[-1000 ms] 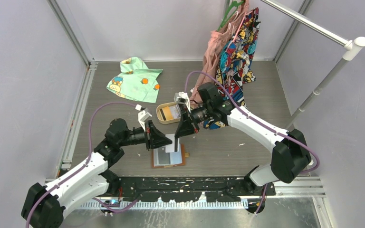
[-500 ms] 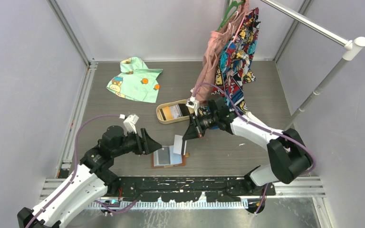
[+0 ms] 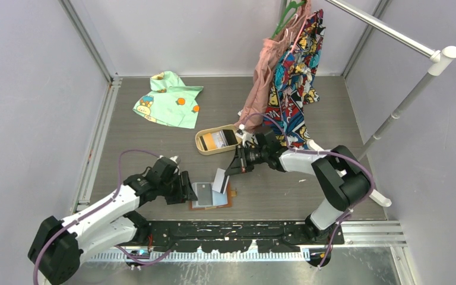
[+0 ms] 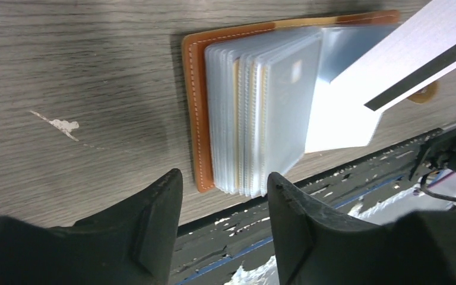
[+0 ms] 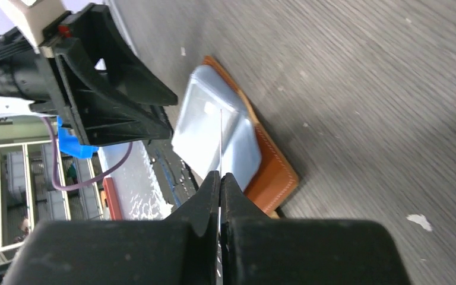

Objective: Put the credit cards into the card holder
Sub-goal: Insert the credit card into the card holder.

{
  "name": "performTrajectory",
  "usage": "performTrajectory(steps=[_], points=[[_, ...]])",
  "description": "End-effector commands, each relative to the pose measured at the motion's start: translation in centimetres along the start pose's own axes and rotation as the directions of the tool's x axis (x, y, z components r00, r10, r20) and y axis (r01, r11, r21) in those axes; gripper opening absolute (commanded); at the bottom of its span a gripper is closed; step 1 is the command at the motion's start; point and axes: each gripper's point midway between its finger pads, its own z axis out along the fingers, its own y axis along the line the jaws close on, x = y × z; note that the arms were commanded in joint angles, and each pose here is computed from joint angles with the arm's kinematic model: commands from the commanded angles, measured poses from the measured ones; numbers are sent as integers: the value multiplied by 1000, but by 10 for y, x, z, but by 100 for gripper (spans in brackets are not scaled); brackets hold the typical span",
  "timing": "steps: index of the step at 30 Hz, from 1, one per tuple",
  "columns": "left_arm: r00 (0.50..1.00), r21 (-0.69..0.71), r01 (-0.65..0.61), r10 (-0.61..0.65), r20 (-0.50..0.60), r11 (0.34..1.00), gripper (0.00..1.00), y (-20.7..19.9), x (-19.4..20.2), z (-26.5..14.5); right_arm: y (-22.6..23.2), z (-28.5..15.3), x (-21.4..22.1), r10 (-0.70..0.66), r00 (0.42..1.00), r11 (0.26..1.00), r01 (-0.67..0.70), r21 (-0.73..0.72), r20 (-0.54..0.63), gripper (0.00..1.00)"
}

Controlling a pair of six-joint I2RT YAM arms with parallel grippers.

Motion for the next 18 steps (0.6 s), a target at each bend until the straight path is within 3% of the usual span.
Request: performTrajectory(steps=[1,13,18], points=[[1000,-13,-14,14,11,1000,53,0,-5,8,-8,6,-8,9,1000,999,-10,43,15,1],[1000,-53,-8,7,-22,999,41,5,-6,24,1,7,-4,58,998,998,-58,-31,-19,1],[1000,-59,-10,11,15,998,47,5,-10,11,8,-9,-11,20,1000,999,-20,-40,8,1]])
